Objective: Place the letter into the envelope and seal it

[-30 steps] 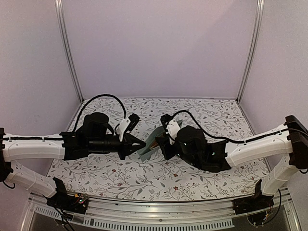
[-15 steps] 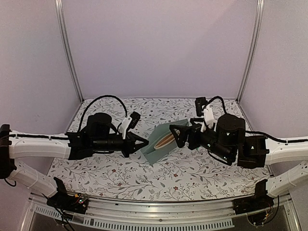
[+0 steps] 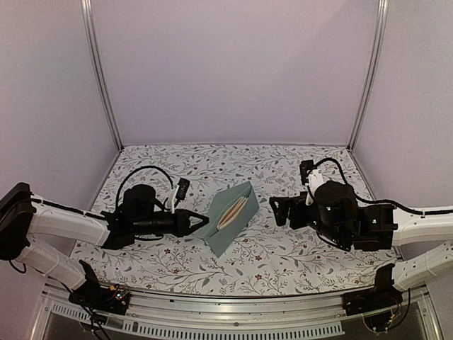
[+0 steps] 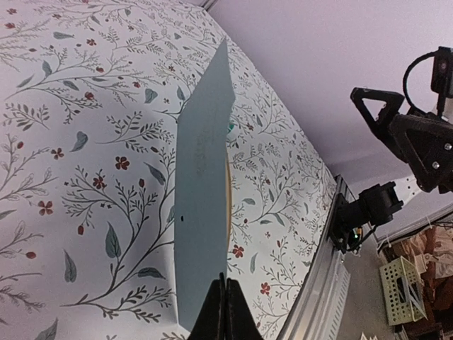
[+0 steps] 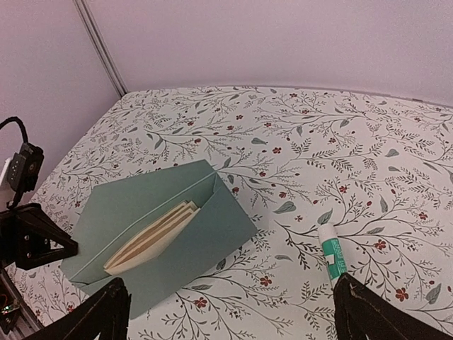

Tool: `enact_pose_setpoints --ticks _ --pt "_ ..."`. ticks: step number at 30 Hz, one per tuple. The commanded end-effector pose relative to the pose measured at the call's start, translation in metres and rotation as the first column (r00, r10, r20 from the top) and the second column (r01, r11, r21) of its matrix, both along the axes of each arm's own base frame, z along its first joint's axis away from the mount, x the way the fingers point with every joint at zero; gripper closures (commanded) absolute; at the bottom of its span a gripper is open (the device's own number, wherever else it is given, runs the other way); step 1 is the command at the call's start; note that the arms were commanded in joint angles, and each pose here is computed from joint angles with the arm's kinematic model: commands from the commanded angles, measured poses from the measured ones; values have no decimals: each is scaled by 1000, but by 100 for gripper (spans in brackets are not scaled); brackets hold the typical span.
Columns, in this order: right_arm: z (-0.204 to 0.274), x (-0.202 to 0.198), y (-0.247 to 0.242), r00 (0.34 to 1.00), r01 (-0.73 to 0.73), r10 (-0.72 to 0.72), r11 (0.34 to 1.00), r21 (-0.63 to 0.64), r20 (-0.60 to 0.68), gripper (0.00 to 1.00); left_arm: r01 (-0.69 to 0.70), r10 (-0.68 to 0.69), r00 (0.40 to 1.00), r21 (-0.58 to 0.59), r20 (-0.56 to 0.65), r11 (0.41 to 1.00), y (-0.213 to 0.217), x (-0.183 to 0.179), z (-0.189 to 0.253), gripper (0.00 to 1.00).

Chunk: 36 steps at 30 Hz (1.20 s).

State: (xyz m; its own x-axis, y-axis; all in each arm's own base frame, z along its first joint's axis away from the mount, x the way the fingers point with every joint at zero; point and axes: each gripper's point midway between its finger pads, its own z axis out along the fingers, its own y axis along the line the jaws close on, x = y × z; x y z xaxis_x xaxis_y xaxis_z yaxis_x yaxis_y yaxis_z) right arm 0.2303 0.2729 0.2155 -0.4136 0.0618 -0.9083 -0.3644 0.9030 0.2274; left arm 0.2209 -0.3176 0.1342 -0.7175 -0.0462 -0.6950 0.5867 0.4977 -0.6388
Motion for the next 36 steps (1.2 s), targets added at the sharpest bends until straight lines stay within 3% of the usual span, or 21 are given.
enact_pose_setpoints --ticks 1,8,13,16,18,20,21,22,29,36 --pt "-4 2 -6 1000 28 -28 1000 9 -6 1 -70 67 997 -78 -40 994 1 12 5 100" --pt "-23 4 5 999 -10 8 999 -32 -50 1 -127 123 989 -44 -86 991 7 17 -13 92" --pt "-36 6 12 997 -26 21 997 -75 -70 1 -163 164 982 10 -95 987 14 20 -25 80" --pt "-37 8 12 997 -26 20 997 -79 -75 1 -193 197 977 47 -85 980 21 22 -32 68" --pt "-37 8 11 997 -29 23 996 -79 -77 1 -235 240 968 70 -68 969 29 26 -34 55" --pt "-37 9 10 996 -31 24 996 -80 -80 1 -304 310 950 112 -39 946 42 32 -35 36" --pt "-39 9 9 996 -31 24 996 -85 -85 1 -346 351 936 135 -16 929 50 35 -35 11" --pt "-39 10 8 996 -30 22 996 -88 -89 1 -387 390 921 154 12 909 59 38 -34 2" --pt "-60 28 -20 984 21 -42 993 -119 -174 1 -503 469 859 173 205 846 90 45 -2 0" --pt "-83 46 -39 966 31 -67 989 -144 -251 2 -567 514 788 73 339 821 108 54 48 2"
